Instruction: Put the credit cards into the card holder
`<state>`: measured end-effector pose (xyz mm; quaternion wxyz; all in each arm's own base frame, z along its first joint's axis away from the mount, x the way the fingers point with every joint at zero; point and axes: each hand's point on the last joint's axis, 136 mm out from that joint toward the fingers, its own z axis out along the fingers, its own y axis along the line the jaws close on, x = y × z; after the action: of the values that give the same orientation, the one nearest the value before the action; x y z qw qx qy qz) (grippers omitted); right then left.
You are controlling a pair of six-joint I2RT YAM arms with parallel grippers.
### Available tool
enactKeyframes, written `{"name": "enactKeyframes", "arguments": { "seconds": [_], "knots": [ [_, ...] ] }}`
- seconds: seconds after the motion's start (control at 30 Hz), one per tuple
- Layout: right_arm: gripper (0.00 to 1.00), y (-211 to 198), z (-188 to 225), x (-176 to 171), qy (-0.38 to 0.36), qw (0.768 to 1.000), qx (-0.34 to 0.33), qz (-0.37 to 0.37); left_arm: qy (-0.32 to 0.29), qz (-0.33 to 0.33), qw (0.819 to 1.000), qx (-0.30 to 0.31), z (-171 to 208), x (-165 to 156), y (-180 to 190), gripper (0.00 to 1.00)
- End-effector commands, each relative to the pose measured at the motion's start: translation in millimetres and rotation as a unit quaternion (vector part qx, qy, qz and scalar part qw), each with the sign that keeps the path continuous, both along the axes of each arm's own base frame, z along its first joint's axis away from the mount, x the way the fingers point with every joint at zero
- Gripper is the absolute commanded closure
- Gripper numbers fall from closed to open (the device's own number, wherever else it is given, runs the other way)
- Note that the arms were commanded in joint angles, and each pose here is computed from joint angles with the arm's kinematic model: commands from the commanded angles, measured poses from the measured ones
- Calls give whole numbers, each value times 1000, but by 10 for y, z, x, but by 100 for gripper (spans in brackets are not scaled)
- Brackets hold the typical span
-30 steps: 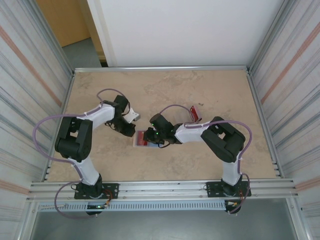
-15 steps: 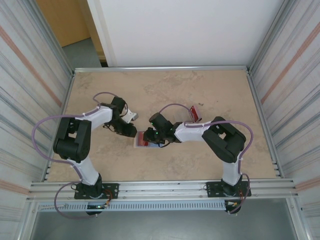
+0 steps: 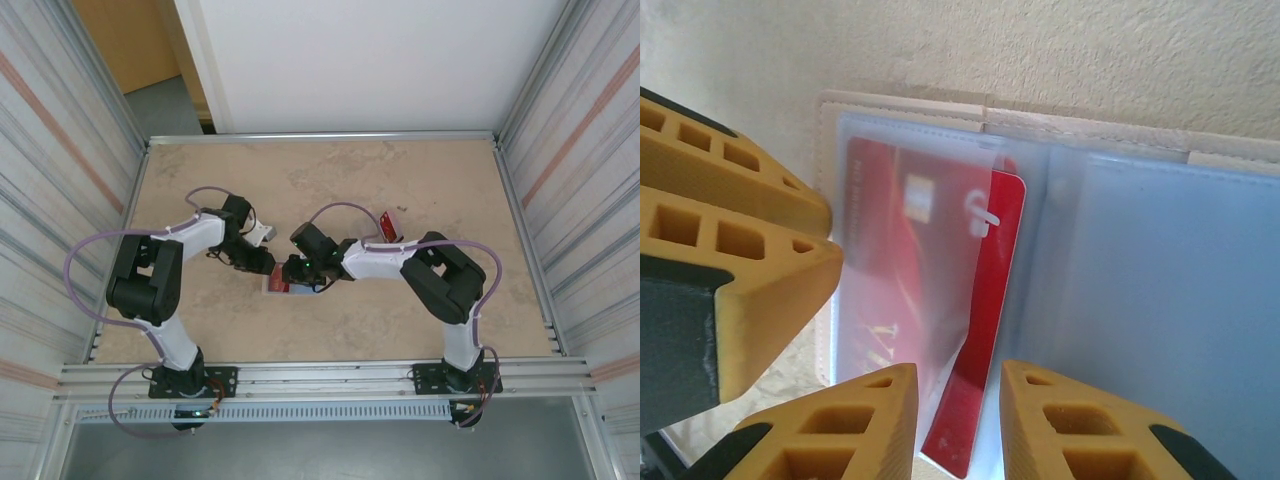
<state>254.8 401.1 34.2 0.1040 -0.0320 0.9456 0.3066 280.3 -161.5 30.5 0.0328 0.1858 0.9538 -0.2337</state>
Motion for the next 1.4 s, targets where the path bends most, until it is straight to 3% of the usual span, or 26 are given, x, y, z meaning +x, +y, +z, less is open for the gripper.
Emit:
{"name": "enactKeyframes", "arguments": {
  "seconds": [0.0,0.67,0.8,1.03,1.2,1.37],
  "knots": [
    [72,22,-42,-47,7,1000,-17,23,13,2,1000,-20,23,-33,-80,73],
    [60,-182,180,-8,-16,999,-45,22,27,16,999,-30,8,-26,-118,73],
    [63,-162,133,8,-14,999,-44,22,30,22,999,-32,12,-25,-108,73],
    [76,-78,71,44,-8,999,-38,28,15,54,998,-35,108,62,41,72],
    [74,-75,7,50,-2,999,-41,28,9,82,996,-32,95,91,170,71],
    [71,-25,0,69,1,999,-34,30,30,98,994,-39,15,64,150,64]
  ]
}}
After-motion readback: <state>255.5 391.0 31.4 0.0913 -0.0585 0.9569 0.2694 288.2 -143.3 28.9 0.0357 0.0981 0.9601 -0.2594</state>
